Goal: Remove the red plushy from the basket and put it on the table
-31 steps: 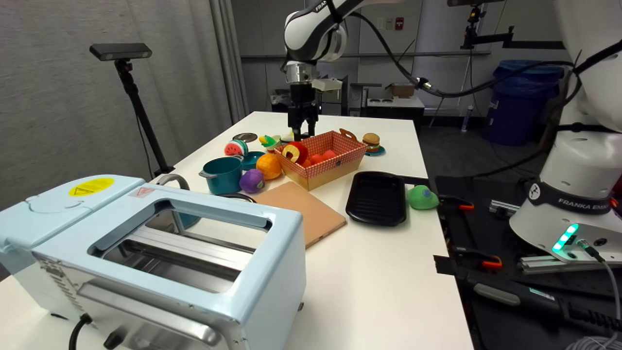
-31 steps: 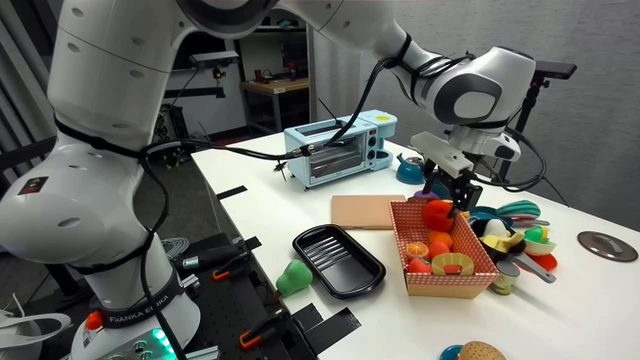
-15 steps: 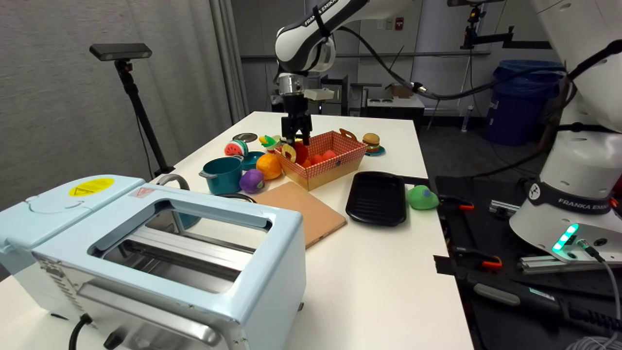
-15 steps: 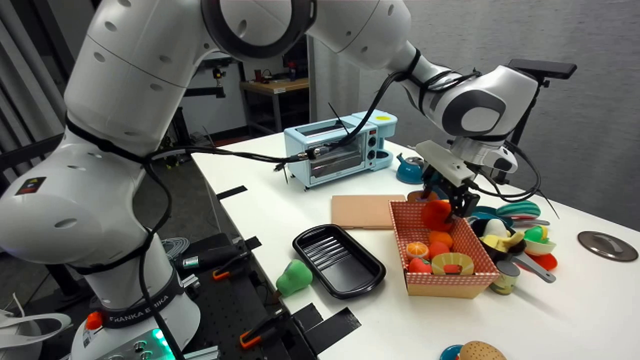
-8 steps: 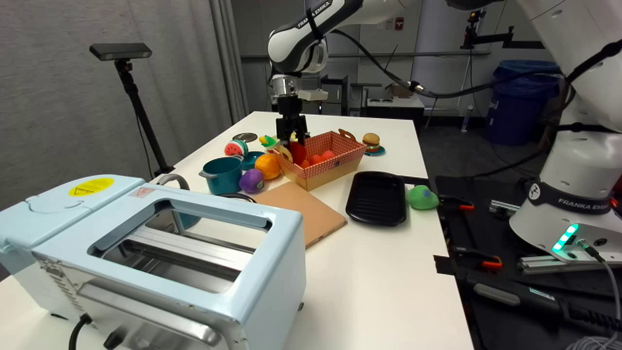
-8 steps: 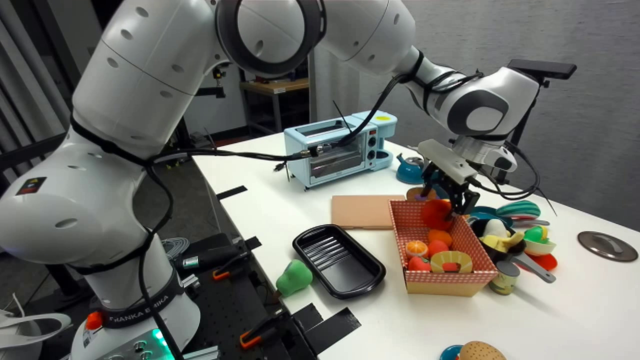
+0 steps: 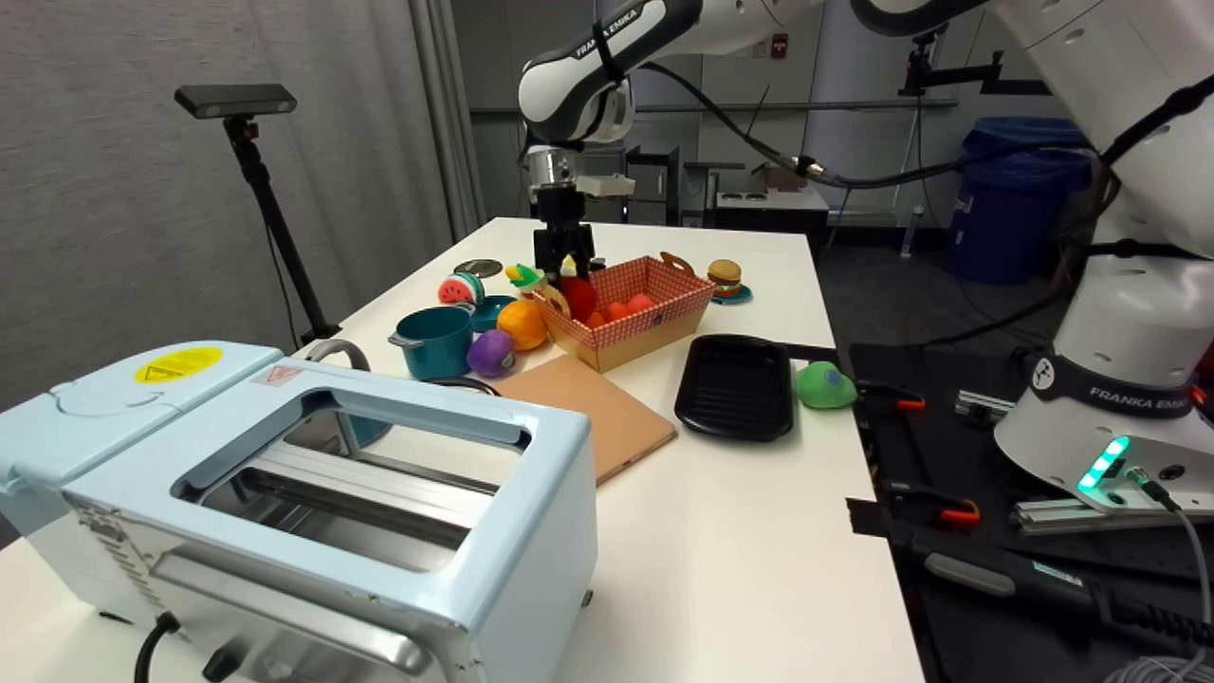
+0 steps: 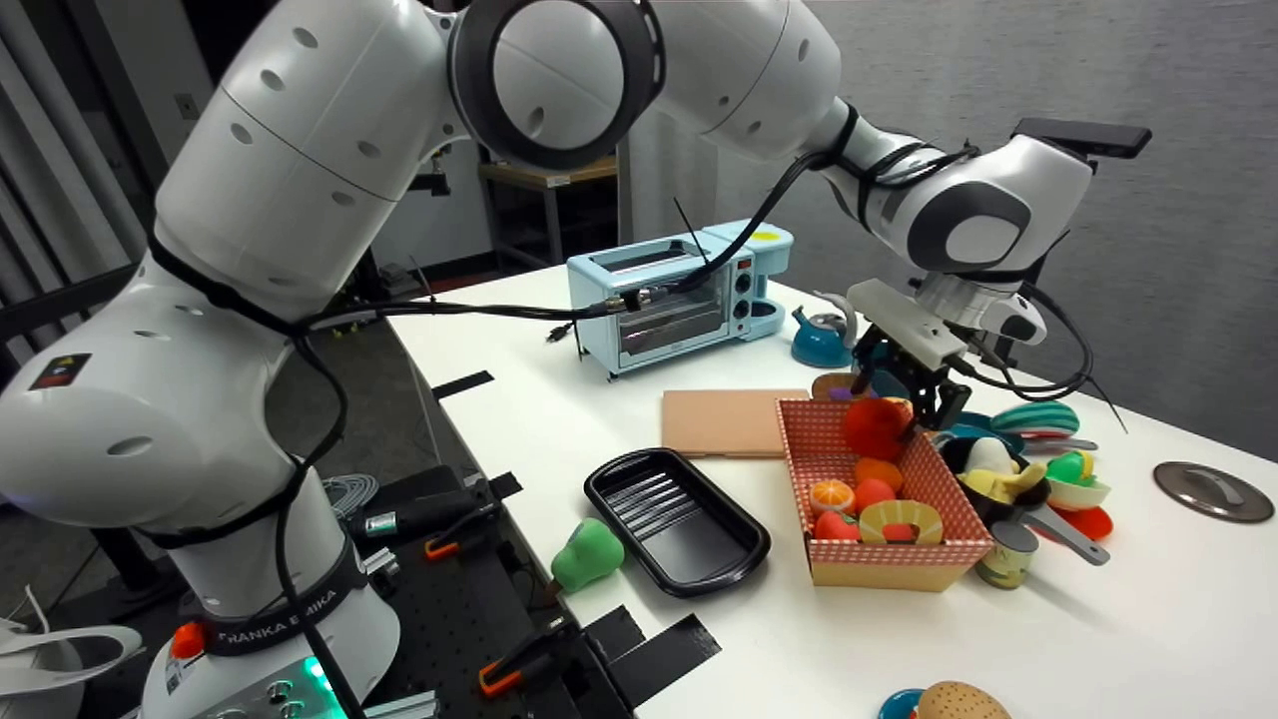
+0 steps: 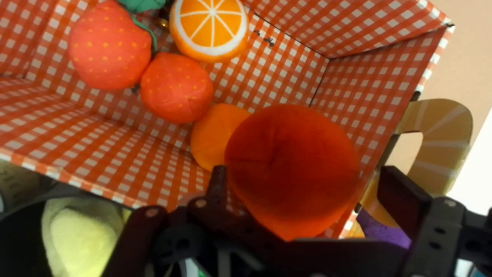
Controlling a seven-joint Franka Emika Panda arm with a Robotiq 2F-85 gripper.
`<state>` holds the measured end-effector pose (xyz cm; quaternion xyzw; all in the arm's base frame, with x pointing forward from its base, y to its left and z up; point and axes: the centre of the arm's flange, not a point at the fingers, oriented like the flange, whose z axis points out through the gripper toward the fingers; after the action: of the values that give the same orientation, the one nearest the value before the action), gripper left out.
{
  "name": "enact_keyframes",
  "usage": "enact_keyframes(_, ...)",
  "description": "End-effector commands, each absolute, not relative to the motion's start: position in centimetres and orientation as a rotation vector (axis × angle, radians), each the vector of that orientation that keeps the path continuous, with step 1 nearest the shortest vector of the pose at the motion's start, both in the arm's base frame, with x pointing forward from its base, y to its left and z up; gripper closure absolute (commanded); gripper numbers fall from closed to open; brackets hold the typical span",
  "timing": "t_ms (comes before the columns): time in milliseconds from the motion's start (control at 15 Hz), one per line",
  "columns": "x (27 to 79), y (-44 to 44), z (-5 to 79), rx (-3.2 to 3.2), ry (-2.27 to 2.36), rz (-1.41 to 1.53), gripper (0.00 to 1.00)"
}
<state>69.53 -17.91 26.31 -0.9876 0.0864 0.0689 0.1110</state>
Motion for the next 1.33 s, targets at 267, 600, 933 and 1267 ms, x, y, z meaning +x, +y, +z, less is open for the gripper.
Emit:
enact_keyframes(267, 71.2, -18.7, 26.2, -2.850, 0.280, 0.196, 0.50)
enact_keyframes(600, 70.8, -17.3, 27.0, -2.855, 0.271, 0.175, 0.85)
enact_keyframes(933, 68.0, -13.8, 28.9, -2.878, 0.209, 0.161, 0.96)
enact_keyframes(1267, 63.6, -8.4, 30.3, -2.941, 0.117, 0.186, 0.95)
